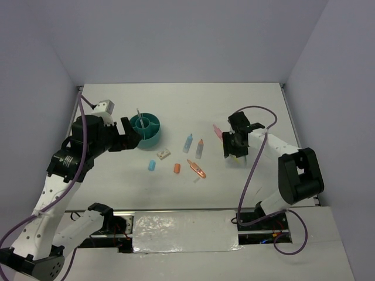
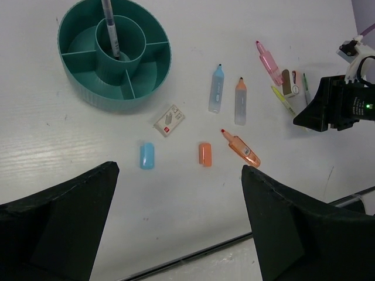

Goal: Sort the stationery into containers
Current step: Place the pen in the storage box, then pick up the pen from the center of the board.

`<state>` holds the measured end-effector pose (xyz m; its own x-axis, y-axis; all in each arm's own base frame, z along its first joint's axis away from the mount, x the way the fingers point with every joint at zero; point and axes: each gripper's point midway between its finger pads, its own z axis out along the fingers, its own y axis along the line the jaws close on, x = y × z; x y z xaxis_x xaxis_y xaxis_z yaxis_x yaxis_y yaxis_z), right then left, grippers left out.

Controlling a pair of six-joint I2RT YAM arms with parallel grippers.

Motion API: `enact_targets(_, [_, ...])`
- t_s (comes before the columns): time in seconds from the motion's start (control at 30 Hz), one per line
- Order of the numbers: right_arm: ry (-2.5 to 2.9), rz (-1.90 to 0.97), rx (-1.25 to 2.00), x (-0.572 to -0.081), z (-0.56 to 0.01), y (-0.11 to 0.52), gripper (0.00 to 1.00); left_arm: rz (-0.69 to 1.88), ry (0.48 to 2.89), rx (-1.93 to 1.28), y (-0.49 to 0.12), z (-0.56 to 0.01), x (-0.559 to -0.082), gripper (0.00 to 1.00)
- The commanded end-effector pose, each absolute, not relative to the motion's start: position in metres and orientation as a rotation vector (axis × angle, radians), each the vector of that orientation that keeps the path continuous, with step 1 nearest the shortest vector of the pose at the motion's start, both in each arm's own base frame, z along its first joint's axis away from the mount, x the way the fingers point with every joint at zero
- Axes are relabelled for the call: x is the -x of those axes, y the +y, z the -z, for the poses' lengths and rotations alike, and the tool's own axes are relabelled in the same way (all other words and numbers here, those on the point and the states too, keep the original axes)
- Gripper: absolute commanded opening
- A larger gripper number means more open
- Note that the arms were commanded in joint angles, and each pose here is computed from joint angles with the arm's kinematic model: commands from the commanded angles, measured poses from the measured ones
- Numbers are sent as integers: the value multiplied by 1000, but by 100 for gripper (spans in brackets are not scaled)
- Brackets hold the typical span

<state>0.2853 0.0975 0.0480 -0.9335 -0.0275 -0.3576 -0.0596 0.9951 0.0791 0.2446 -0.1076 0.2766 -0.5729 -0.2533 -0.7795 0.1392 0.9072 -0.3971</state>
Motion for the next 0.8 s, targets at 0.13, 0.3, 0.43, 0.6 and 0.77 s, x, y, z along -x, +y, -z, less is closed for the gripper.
enact_targets(0.13, [2651,-157,30,-306,-58,92,58,592,2061,-9,-121,-296,-240,99])
enact_targets(0.3, [2657,-121,91,-315,-51,90,59,622,2046,-61,-130,-305,-243,99])
enact_targets(0.43, [2673,-132,96,-318,-44,93,59,633,2041,-88,-135,-309,-243,99])
enact_targets(0.6, [2676,-136,113,-322,-38,94,54,638,2042,-103,-137,-308,-243,99])
enact_targets(0.77, [2705,-132,101,-319,-26,95,51,687,2052,-142,-145,-306,-239,99])
